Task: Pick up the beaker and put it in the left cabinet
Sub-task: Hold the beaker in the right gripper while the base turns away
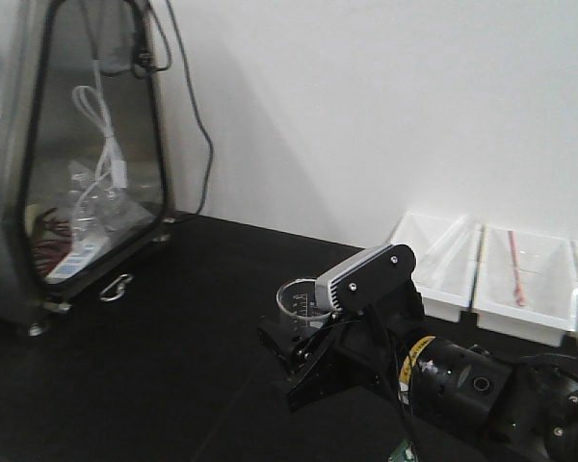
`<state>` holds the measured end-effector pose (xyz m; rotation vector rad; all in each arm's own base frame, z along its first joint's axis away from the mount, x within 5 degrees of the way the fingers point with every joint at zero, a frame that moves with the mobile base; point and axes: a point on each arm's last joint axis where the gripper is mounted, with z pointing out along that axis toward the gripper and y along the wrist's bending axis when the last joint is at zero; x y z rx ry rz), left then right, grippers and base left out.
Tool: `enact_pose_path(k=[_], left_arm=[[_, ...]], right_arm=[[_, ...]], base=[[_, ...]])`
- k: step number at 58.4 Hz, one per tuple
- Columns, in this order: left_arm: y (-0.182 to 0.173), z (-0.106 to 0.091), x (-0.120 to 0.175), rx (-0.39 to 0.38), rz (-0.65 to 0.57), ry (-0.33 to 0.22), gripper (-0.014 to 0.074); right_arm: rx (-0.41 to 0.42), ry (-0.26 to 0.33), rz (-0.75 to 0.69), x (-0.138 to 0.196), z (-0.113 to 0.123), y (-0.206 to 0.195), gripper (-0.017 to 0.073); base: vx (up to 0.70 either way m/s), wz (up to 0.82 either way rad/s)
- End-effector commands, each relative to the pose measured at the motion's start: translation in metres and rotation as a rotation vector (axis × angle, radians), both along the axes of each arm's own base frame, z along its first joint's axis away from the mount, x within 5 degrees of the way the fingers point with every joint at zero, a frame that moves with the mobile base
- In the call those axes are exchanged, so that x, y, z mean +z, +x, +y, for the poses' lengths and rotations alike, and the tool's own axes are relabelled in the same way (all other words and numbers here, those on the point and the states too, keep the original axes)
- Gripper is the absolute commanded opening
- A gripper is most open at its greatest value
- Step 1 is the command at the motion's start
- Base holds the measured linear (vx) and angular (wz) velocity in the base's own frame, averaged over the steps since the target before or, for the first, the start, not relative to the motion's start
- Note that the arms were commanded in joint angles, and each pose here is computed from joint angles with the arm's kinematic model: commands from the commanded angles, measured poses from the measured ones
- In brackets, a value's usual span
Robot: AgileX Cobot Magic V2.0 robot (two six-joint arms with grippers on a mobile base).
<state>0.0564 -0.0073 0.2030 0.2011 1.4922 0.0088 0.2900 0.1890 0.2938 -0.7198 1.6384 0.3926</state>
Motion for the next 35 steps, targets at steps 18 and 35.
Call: enact_pose_path(k=[18,35], left_arm=[[-0.0015,-0.0001,0.0025,-0.004,-0.076,-0.015,0.0001],[-0.0015,-0.0001,0.0025,-0.004,-0.076,-0.015,0.0001]], right_arm=[[0.029,0.092,-0.104,0.0298,0.0002,-0.0052,-0.0009],[0.029,0.091,-0.105,0.0298,0.0002,-0.0052,-0.0009]], base=[[-0.05,0.68],[0.02,0.68]])
